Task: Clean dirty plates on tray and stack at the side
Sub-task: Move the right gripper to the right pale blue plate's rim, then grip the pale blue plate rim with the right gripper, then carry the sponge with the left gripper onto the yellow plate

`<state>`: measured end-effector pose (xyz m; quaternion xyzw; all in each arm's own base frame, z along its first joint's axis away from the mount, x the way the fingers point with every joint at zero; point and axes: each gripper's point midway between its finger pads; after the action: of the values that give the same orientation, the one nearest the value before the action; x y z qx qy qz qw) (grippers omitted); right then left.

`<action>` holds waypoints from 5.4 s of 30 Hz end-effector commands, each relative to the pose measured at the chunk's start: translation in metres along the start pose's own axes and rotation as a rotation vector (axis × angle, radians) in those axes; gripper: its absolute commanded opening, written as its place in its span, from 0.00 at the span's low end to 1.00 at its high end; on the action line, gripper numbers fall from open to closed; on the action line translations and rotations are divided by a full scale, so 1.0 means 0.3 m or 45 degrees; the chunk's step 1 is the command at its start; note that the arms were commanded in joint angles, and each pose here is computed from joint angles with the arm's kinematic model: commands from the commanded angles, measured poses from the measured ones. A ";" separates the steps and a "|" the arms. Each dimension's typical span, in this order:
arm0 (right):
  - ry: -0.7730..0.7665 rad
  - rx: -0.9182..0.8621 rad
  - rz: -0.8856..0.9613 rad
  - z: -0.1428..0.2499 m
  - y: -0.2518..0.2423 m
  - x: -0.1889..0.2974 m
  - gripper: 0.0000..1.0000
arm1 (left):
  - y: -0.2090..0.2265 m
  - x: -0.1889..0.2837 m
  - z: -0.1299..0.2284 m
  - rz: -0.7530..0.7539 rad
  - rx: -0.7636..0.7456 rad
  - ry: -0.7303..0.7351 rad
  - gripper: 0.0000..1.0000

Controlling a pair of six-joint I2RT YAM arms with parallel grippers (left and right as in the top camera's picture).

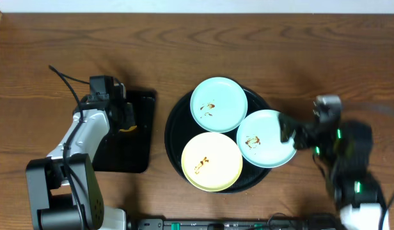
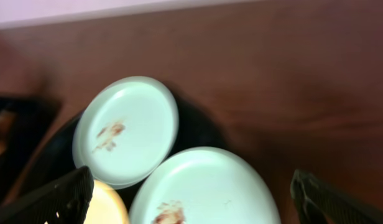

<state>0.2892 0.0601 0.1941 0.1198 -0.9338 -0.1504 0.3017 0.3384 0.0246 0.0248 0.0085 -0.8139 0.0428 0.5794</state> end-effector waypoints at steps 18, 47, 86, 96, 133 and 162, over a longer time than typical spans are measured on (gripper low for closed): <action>0.906 0.139 -0.023 0.339 0.167 -0.156 0.99 | -0.001 0.026 -0.039 -0.009 -0.001 -0.038 0.07; 1.226 -0.142 0.021 0.691 0.277 -0.080 0.86 | -0.001 0.026 -0.038 -0.008 0.004 -0.038 0.07; 1.339 -0.134 0.182 0.808 0.154 -0.166 0.66 | -0.001 0.026 -0.033 -0.008 0.020 -0.029 0.07; 1.258 -0.062 0.097 0.779 0.175 -0.216 0.59 | -0.001 0.026 -0.033 -0.008 0.019 -0.030 0.07; 1.075 0.023 0.128 0.711 0.151 -0.301 0.01 | -0.380 0.243 0.026 0.296 -0.188 -0.070 0.07; 1.119 -0.043 0.208 0.725 0.115 -0.274 0.01 | -0.931 0.538 0.314 1.249 -0.177 0.400 0.07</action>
<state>0.2239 0.1762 0.0021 0.1214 -0.7277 -0.0801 0.6702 0.2145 -0.2460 0.1459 -0.4004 -0.6536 0.2184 0.6040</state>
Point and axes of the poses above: each gripper's point midway between its finger pads, its own x axis back along the fingers, its own y axis along the line the jaws close on, z = x × y, and after that the axes turned 5 degrees about -x, right-handed
